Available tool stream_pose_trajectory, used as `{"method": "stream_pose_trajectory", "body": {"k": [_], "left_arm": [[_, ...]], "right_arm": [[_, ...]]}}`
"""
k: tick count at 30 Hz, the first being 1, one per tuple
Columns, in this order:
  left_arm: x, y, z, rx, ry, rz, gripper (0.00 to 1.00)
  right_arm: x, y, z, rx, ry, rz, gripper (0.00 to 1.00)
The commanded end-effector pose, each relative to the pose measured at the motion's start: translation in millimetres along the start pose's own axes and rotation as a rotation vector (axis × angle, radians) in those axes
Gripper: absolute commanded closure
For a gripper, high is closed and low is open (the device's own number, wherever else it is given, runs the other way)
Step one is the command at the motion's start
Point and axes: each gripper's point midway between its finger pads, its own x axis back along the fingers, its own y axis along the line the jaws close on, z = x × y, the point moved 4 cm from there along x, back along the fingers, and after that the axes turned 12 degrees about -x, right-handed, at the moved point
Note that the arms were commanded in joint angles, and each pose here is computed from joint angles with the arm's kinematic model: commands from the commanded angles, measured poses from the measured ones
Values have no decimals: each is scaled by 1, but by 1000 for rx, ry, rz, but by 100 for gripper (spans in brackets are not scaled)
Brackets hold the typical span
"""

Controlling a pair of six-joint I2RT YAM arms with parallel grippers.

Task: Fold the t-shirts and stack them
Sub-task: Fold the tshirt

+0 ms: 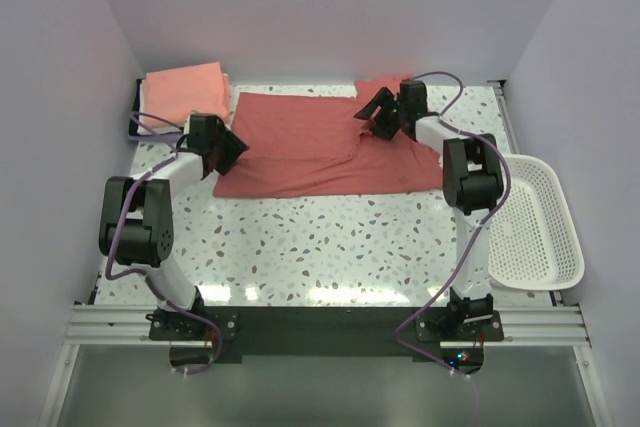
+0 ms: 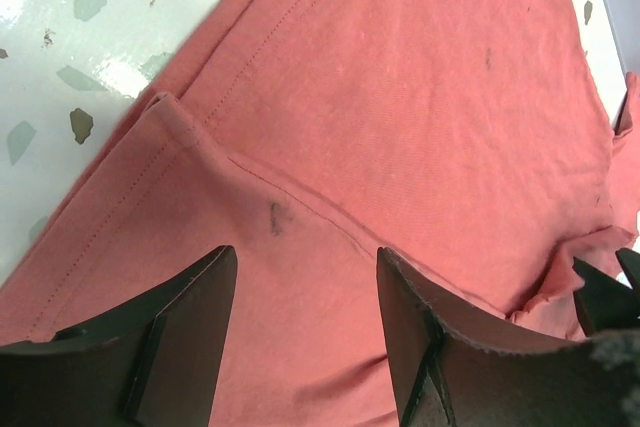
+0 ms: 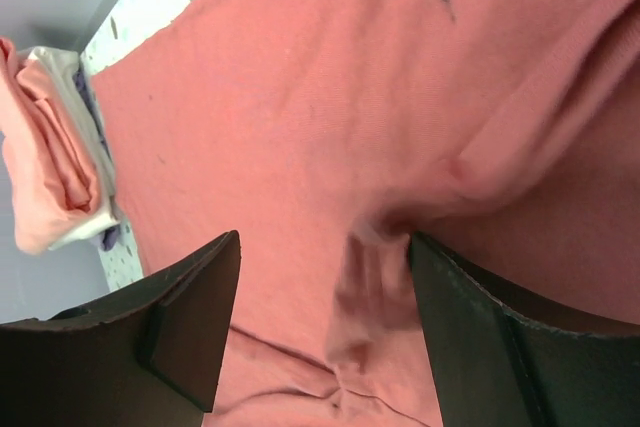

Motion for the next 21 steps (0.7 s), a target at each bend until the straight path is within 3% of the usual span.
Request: {"method": "stream_pose_trajectory", "body": {"k": [1,12,16,17,21], "left_arm": [[10,-11,-19,-26,-56,39,37],[13,-10,-26,-39,-71,26,37],[29,-1,-32,-34,-87,17,37],[37,3,-30,-30,-98,20,37],[57,19,-23,-6,-147,-31,39]], "right_arm": [[2,37,-10,17,-17,-121,28],[2,41,-8,14,4,-148,28],[39,31,-11,76,-41,29,28],[61,41,-21,100,-109,52,28],[107,0,-8,128,-125,237,28]]}}
